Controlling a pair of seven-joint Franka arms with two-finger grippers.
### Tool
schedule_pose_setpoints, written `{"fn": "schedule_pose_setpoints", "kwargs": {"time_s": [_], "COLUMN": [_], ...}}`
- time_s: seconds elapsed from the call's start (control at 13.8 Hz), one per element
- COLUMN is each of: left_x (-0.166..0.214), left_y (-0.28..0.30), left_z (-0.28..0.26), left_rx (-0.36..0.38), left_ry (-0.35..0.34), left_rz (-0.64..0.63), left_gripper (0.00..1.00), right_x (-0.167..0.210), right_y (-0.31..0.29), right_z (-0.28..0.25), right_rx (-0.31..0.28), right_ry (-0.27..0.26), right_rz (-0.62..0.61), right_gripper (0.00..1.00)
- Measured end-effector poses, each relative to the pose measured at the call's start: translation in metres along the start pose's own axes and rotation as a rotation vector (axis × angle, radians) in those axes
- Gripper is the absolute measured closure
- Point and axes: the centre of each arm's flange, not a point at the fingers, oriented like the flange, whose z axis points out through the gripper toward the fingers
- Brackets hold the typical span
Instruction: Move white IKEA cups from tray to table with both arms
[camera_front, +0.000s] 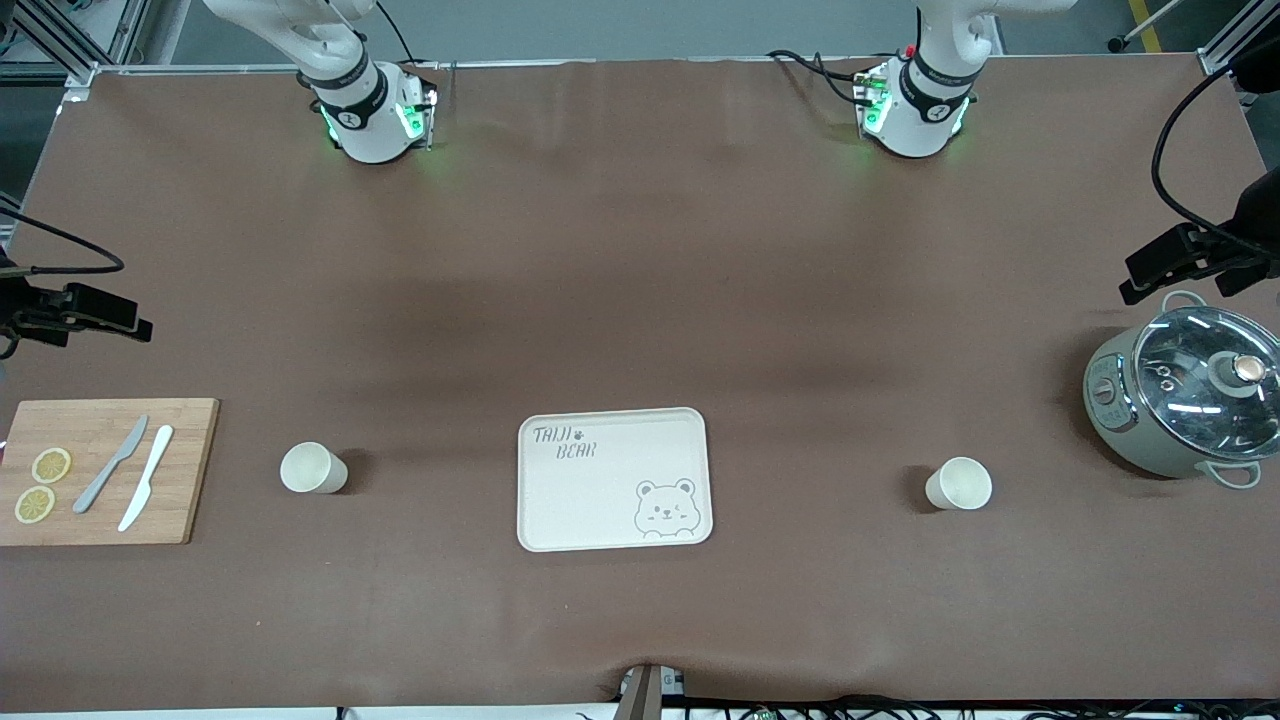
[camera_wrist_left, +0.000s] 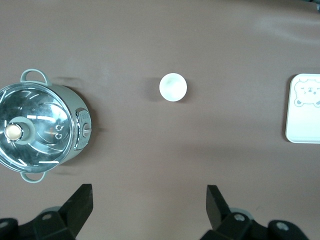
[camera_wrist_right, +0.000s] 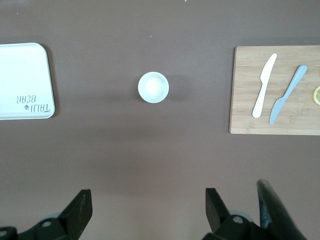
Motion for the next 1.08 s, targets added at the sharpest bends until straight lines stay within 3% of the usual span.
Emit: {"fn": "schedule_pose_setpoints", "kwargs": {"time_s": [0.43, 1.08], "left_x": [0.001, 0.001], "left_y": [-0.011, -0.01], "left_z": [0.001, 0.001], "left_rx": [0.002, 0.002], "left_ry": [-0.001, -0.001], "left_rz": [-0.016, -0.015], "left_gripper": [0.0, 0.0], "right_x": [-0.011, -0.053], "right_y": [0.003, -0.008], "right_z": [-0.012, -0.023], "right_rx": [-0.014, -0.015], "right_ry": [0.02, 0.091], "right_rz": [0.04, 0.059], "right_gripper": [0.0, 0.0]}}
